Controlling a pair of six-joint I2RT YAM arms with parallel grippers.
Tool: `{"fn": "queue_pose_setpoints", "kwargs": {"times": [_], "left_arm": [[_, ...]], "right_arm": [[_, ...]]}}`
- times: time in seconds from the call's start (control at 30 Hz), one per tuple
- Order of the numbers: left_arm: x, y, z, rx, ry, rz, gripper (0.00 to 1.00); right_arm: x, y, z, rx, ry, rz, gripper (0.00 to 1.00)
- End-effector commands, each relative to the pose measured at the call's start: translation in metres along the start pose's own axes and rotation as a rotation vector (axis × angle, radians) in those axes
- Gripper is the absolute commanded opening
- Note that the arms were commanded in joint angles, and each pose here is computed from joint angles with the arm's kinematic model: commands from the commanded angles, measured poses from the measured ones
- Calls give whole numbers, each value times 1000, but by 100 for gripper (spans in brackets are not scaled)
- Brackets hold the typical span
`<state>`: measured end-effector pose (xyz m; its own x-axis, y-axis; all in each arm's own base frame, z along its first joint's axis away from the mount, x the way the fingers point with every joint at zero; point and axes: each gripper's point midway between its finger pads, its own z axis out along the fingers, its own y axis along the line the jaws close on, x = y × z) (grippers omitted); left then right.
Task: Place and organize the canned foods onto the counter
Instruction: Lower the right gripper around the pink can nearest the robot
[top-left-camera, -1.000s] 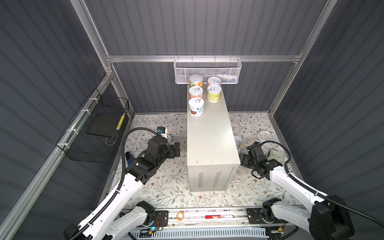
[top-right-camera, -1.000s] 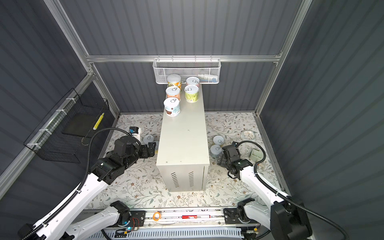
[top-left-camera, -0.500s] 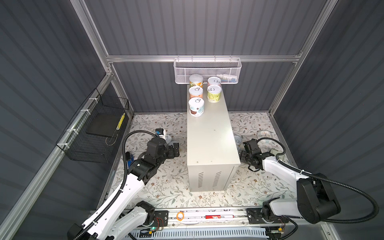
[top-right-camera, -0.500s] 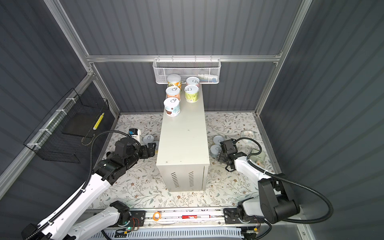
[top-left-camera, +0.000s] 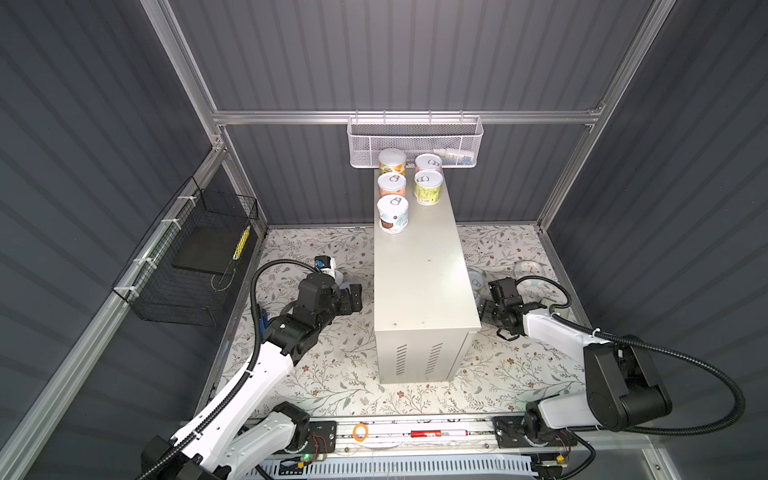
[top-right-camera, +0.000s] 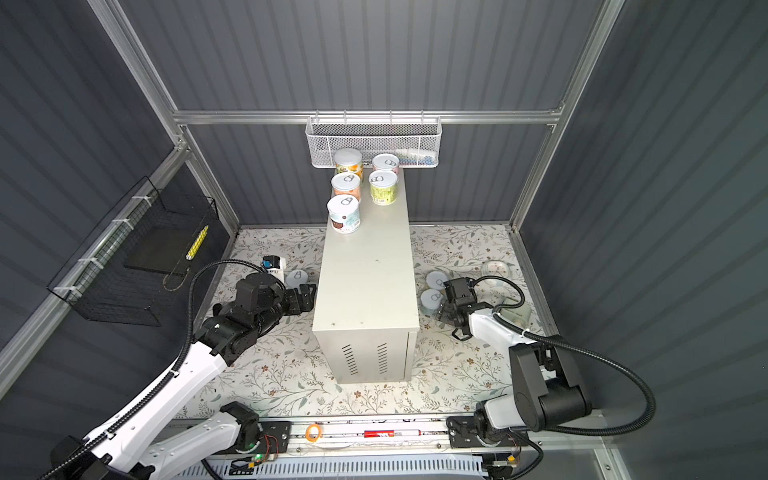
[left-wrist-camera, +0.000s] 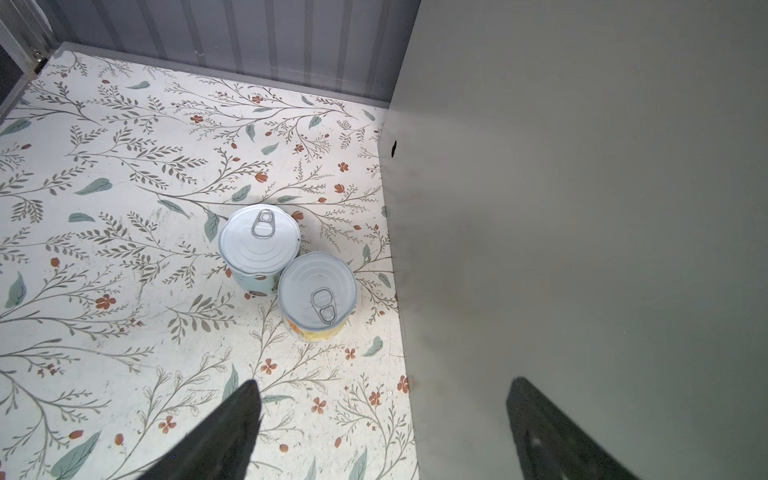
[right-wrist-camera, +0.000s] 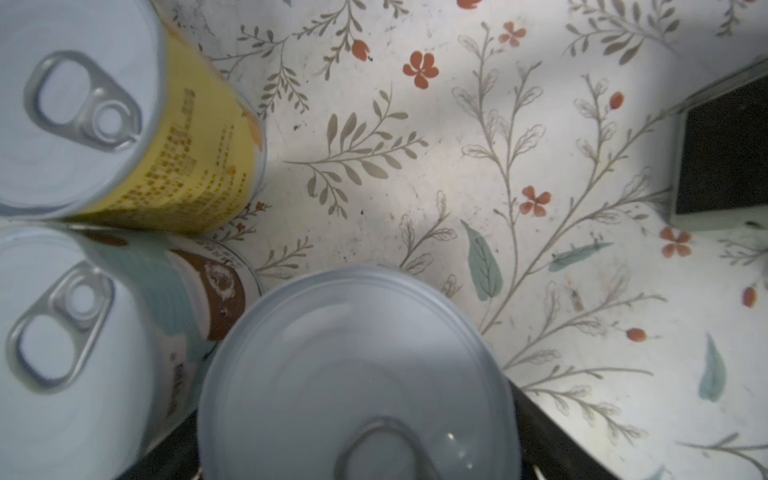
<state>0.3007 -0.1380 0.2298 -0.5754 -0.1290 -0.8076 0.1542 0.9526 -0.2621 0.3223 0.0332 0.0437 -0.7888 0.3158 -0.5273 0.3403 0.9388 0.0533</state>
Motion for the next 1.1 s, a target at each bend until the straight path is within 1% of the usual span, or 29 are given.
{"fn": "queue_pose_setpoints", "kwargs": {"times": [0.0, 0.23, 0.57, 0.73, 0.8, 0.83, 0.9, 0.93, 0.97, 1.07], "left_arm": [[9, 3, 6, -2, 23, -21, 93], [9, 3, 7, -3, 26, -21, 93], [12, 7, 4, -18, 28, -21, 93], [13, 9, 5, -29, 29, -14, 93], [13, 9, 5, -30, 31, -14, 93], [14, 9, 6, -32, 34, -13, 93], [13, 9, 5, -28, 34, -13, 93], [14, 9, 5, -28, 36, -11, 93], [13, 9, 5, -28, 35, -10, 93], [11, 9, 2, -32, 29, -7, 93]], "right_arm": [[-9, -4, 2, 31, 5, 22, 88], [-8, -5, 12, 39, 67, 35, 87], [-9, -9, 14, 38, 77, 56, 80], [-9, -10, 13, 33, 65, 63, 67], [-9, -10, 12, 31, 64, 63, 59], [-9, -10, 12, 30, 64, 63, 50], [-9, -10, 11, 27, 60, 62, 21], [-9, -10, 10, 27, 56, 66, 4], [-9, -11, 9, 28, 55, 65, 0], [-10, -10, 2, 14, 49, 59, 0]]}}
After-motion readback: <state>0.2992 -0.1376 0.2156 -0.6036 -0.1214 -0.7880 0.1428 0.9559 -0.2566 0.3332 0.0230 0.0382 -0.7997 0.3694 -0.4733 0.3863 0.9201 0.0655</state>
